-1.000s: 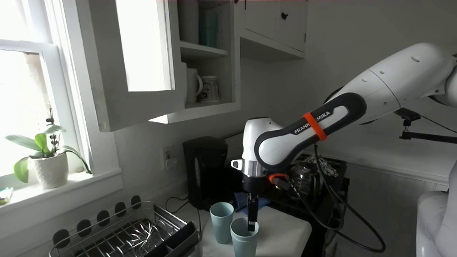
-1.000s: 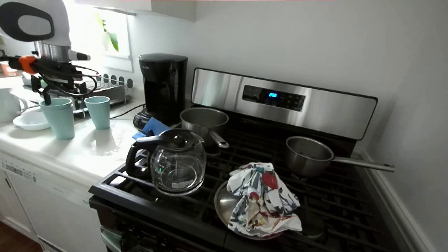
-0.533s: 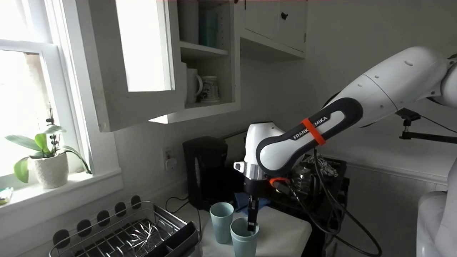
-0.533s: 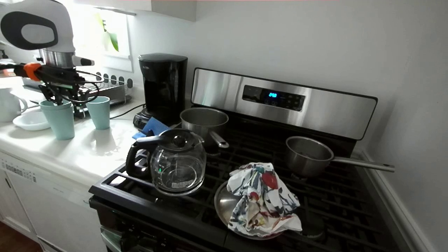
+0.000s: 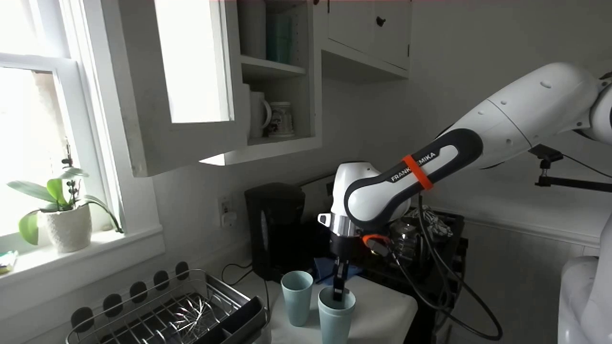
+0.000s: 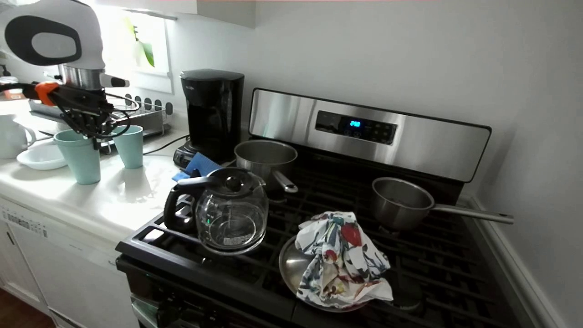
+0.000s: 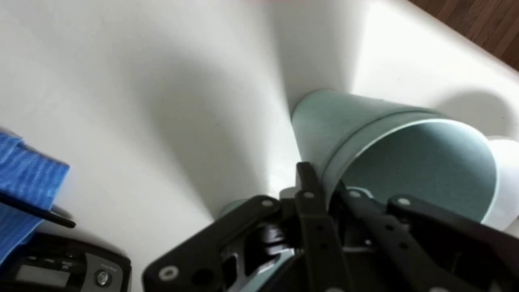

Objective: Stack all the blue cups on the kitchen counter together, pick up the blue stacked cups and place them upside down on the bottom shelf of the open cabinet

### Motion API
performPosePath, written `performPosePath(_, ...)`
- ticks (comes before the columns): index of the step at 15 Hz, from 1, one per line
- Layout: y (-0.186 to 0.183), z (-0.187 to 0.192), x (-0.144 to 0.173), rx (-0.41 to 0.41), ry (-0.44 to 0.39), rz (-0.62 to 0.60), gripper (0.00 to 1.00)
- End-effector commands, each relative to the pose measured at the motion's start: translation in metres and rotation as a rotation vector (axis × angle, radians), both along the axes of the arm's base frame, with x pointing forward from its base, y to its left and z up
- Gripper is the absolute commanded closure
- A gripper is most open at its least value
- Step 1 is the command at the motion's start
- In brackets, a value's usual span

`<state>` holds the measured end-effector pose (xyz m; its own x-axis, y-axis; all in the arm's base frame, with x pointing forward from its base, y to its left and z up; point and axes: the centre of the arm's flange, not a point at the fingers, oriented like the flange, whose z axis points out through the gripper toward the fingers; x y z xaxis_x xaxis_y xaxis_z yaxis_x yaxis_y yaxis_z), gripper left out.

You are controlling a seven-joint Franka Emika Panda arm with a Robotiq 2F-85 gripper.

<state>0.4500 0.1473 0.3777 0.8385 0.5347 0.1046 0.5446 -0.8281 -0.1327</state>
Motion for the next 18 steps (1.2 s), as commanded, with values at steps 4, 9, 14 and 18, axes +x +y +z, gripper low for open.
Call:
performPosePath(4,-0.040,0.046,-0.017,-0.034,-0.017,-0.079,0.98)
performPosePath(9,-0.054,0.124,-0.035,-0.080,-0.114,-0.088,0.98)
performPosePath(14,-0.043,0.174,-0.031,-0.037,-0.242,-0.081,0.98)
performPosePath(18,-0.026,0.181,-0.007,0.013,-0.312,-0.052,0.98)
